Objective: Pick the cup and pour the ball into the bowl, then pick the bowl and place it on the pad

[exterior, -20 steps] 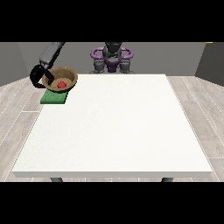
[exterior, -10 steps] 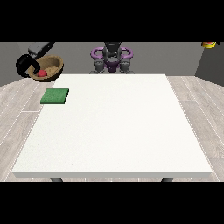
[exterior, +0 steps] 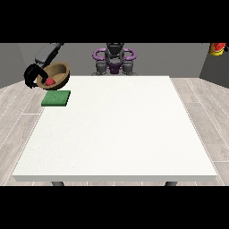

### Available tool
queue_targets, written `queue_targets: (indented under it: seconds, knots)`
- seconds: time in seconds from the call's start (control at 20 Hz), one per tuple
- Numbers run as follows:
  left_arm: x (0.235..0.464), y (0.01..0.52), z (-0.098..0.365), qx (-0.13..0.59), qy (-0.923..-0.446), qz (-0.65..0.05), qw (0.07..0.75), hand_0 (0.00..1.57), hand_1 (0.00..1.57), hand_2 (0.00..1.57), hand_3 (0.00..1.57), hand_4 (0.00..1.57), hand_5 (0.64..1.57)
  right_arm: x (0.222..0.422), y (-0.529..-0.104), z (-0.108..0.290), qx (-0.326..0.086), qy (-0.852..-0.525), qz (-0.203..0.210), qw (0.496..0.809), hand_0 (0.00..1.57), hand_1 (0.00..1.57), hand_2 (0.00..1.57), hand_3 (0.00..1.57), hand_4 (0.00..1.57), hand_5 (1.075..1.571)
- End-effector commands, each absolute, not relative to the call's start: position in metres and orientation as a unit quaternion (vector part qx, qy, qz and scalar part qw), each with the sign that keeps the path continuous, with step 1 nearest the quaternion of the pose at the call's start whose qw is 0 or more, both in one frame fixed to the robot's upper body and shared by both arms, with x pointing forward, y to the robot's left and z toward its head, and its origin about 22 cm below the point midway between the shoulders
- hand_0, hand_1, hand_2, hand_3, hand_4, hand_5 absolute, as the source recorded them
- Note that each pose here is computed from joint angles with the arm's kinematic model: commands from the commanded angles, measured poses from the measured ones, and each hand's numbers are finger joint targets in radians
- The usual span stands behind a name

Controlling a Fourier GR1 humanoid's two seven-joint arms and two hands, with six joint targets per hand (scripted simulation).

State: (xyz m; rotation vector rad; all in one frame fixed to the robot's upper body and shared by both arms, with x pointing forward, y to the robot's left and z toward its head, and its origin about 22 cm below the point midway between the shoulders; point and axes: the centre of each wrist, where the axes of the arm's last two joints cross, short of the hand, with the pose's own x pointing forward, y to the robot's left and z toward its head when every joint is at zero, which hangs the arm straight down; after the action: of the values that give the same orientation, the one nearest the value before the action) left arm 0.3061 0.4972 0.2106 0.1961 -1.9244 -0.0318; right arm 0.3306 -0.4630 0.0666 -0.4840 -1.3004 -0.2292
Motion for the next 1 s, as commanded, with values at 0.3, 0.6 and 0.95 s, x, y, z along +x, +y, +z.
queue_targets:
  seconds: [0.3, 0.6, 0.95]
  knots:
    - [0.299, 0.508, 0.22, 0.086, -0.823, -0.009, 0.561, 0.0, 0.0, 0.0, 0.0, 1.2, 1.559, 0.332, -0.458, 0.045, -0.181, -0.589, -0.186, 0.765, 1.57, 1.57, 1.57, 0.74, 0.9, 1.569]
    - [0.295, 0.511, 0.222, 0.087, -0.82, -0.013, 0.565, 0.0, 0.0, 0.0, 0.0, 1.2, 1.561, 0.322, -0.486, 0.064, -0.261, -0.575, -0.19, 0.751, 1.57, 1.57, 1.57, 0.98, 0.0, 1.554]
    - [0.285, 0.532, 0.22, 0.103, -0.839, -0.002, 0.534, 0.0, 0.0, 0.0, 0.0, 1.19, 1.563, 0.339, -0.461, 0.058, -0.231, -0.614, -0.203, 0.727, 1.46, 1.46, 1.41, 0.83, 0.0, 1.532]
